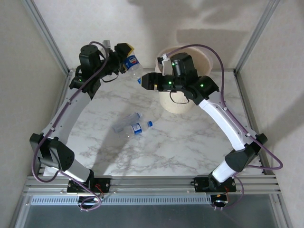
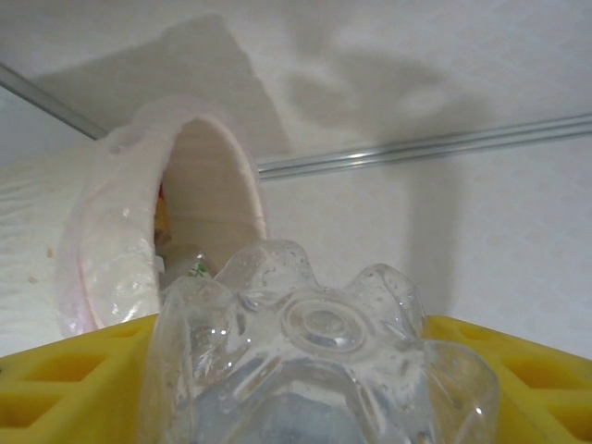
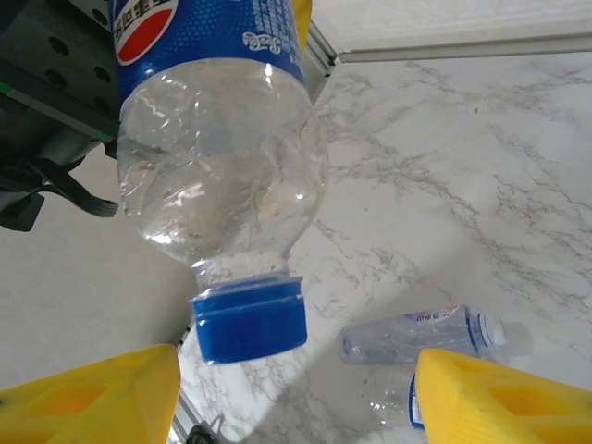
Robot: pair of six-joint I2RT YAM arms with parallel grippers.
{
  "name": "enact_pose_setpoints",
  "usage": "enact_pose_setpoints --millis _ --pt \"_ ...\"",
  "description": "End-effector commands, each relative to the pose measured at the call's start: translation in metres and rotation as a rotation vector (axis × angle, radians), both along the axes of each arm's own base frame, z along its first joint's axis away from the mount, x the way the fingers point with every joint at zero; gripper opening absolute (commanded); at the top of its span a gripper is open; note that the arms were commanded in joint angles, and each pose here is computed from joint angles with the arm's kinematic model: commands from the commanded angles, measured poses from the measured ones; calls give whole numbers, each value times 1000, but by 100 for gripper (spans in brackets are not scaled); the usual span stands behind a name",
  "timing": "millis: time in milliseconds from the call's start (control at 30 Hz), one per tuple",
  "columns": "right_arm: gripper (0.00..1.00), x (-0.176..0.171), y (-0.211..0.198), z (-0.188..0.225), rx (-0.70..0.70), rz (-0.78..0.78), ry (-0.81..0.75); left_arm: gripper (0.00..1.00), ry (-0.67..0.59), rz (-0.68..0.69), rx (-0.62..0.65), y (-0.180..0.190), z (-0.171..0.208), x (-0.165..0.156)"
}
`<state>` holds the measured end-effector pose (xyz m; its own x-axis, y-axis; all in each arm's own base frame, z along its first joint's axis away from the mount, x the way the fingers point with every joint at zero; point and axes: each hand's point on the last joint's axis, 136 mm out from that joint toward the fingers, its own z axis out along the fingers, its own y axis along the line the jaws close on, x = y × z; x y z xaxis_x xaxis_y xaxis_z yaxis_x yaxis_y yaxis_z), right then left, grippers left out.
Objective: Put the plastic bottles in the bin
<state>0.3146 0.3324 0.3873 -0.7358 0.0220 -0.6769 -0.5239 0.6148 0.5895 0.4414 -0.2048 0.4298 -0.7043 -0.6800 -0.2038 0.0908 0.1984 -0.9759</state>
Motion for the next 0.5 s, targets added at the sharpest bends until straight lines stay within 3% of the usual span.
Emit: enact_pose_setpoints --millis 0,467 --pt "65 1 5 2 16 37 2 67 -39 -62 -37 -13 18 -10" --pt "40 7 13 13 45 59 -26 65 -46 -126 -8 -31 21 -17"
